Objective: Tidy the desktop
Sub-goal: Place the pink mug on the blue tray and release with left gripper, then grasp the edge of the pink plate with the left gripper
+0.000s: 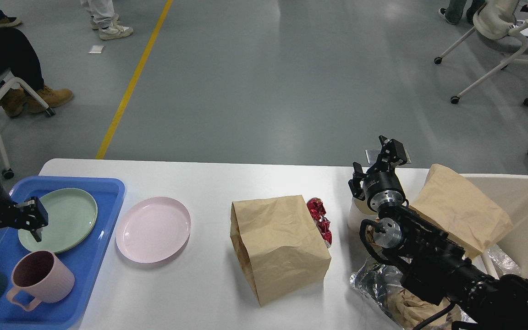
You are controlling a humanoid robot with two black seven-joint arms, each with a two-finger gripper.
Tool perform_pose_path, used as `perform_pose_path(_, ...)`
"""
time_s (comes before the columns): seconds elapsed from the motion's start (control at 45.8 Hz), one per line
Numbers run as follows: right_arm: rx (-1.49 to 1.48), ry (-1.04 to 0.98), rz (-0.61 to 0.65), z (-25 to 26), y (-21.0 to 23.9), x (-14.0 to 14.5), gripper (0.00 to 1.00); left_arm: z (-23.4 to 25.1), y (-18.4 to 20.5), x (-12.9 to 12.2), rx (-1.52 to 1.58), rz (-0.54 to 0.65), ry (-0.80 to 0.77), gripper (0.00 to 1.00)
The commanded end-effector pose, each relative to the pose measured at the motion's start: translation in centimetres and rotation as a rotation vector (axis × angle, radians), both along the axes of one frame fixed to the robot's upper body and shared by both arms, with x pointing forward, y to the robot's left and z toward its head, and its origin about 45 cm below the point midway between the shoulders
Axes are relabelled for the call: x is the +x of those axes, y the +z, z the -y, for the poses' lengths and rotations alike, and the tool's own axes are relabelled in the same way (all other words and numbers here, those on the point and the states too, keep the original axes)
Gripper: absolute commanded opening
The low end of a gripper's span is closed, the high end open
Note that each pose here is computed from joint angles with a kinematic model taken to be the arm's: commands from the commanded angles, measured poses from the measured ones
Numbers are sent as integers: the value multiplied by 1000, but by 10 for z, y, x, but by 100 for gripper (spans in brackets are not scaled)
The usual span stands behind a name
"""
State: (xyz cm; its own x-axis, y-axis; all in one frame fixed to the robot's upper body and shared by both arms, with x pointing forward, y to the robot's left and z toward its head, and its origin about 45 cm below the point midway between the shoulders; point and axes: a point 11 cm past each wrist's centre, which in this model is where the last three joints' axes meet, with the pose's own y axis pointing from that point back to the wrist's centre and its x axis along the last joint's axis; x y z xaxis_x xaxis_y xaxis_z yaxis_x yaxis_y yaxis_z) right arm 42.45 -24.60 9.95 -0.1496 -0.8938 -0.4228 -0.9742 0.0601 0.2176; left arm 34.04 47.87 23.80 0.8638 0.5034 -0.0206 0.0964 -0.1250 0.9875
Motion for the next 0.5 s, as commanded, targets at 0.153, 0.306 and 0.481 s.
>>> perform_pose_path(0.153,0,0,0,0,0,0,100,41,64,46,63,102,-126,93)
perform_pose_path(0.306,0,0,0,0,0,0,100,64,77,61,54,137,-171,93)
perform_pose_path(0.481,0,0,0,0,0,0,100,79,22,74,97,257,-208,93)
